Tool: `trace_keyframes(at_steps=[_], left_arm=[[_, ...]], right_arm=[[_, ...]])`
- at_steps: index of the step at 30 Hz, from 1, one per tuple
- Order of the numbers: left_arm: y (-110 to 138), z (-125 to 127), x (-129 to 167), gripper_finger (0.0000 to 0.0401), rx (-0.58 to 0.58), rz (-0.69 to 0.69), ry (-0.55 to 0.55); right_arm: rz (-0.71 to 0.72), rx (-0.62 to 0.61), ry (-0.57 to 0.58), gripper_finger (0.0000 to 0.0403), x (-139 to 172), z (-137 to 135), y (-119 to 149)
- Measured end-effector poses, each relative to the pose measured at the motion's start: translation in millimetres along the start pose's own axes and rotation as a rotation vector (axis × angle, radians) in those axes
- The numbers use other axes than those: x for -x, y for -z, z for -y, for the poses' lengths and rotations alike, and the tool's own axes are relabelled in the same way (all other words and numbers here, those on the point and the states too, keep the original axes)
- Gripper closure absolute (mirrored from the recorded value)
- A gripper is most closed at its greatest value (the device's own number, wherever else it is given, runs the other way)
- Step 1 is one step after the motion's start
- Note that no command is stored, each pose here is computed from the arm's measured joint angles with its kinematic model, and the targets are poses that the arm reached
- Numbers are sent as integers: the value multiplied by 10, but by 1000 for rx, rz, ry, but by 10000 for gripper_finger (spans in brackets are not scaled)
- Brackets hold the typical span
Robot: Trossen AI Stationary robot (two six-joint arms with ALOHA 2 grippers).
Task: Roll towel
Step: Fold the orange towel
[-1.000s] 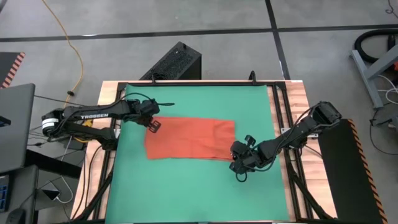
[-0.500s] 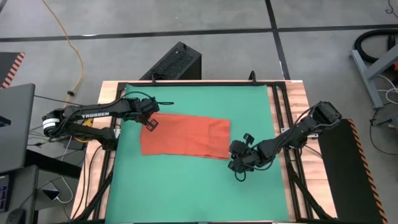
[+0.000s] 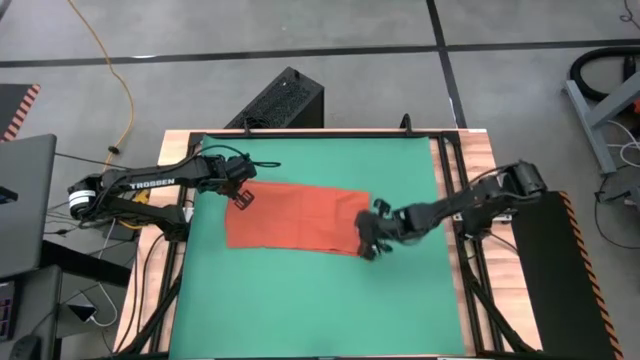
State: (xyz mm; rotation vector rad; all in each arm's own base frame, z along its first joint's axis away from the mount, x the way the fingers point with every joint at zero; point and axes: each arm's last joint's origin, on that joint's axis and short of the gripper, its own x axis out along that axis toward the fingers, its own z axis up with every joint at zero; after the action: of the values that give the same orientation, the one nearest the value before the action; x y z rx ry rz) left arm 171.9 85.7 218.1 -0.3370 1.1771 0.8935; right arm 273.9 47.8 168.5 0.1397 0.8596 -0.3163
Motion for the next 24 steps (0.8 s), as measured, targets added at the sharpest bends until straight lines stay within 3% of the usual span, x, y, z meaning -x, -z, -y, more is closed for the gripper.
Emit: trace_keyframes(at_steps=[3, 9, 16, 24], left_arm=[[-2, -4, 0, 401, -22, 6, -15], [-1, -6, -1, 401, -44, 7, -20], [1, 1, -1, 401, -42, -1, 3], [2, 3, -2, 401, -39, -4, 10]], right_arm=[[34, 128, -22, 274, 76, -224, 90], [14, 233, -24, 274, 82, -469, 295], [62, 254, 67, 256, 127, -524, 341], [93, 256, 44, 204, 143, -575, 333]])
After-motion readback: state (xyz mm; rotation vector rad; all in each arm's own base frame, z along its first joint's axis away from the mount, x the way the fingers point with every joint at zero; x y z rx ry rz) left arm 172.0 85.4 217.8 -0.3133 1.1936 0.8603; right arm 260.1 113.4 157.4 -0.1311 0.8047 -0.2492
